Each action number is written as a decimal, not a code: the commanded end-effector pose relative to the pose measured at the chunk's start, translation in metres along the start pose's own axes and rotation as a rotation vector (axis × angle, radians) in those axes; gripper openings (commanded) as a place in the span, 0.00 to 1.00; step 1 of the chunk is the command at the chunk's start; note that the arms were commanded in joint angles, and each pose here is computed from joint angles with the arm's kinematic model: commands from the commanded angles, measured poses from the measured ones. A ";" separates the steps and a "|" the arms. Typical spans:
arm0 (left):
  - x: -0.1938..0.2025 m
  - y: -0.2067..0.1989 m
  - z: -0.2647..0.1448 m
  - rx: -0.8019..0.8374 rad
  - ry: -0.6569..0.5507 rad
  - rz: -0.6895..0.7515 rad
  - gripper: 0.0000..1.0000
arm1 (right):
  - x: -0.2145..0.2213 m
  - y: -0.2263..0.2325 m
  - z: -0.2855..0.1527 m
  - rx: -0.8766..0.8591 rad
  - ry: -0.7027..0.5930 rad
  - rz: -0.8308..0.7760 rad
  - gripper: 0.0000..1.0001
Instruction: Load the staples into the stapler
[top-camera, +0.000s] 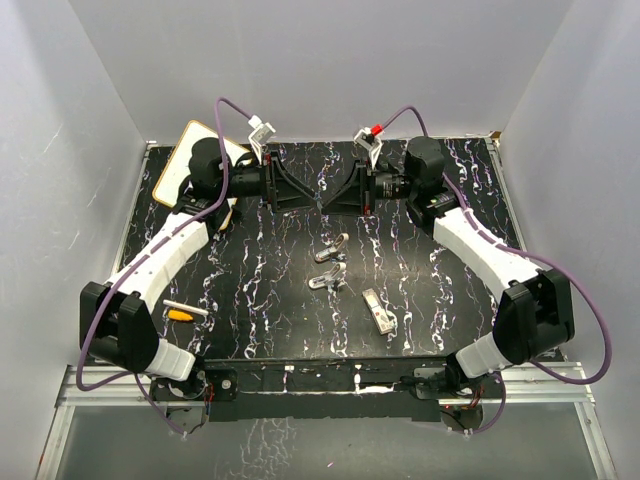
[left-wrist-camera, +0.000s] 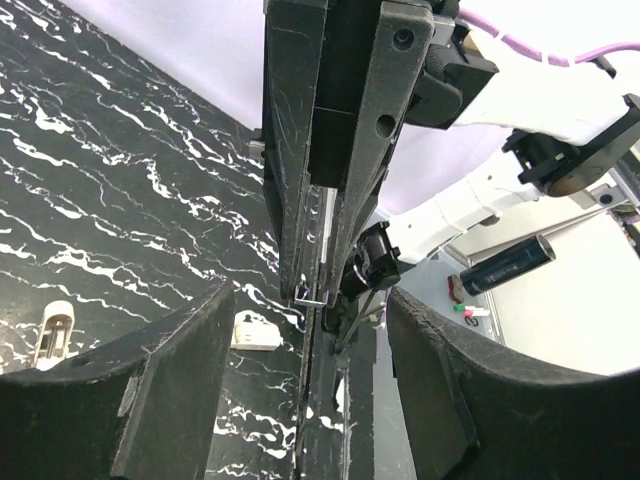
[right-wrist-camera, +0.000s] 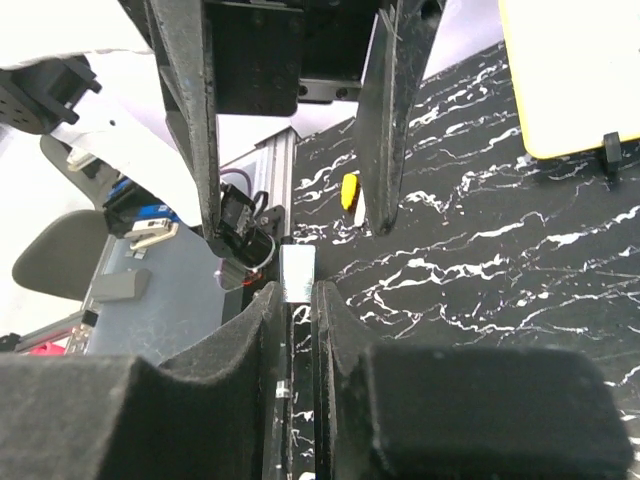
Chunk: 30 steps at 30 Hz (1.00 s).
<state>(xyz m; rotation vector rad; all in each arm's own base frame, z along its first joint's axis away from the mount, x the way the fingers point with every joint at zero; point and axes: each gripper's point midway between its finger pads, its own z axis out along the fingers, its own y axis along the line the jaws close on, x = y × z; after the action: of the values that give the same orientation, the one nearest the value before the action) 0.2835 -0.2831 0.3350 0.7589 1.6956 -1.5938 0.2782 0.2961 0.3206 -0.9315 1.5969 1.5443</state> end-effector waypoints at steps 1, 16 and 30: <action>-0.016 -0.026 -0.001 0.066 -0.049 0.058 0.59 | -0.017 0.011 0.001 -0.051 -0.042 -0.042 0.15; -0.010 -0.014 0.002 0.023 -0.058 0.035 0.48 | -0.019 0.009 0.004 -0.060 -0.070 -0.013 0.14; -0.009 -0.015 0.004 0.020 -0.047 0.046 0.44 | -0.017 -0.002 0.006 -0.028 -0.080 0.014 0.14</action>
<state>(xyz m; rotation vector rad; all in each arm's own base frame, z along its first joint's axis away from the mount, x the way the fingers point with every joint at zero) 0.2848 -0.2885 0.3358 0.7183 1.6743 -1.6104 0.2820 0.3008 0.3319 -0.8741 1.5605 1.6178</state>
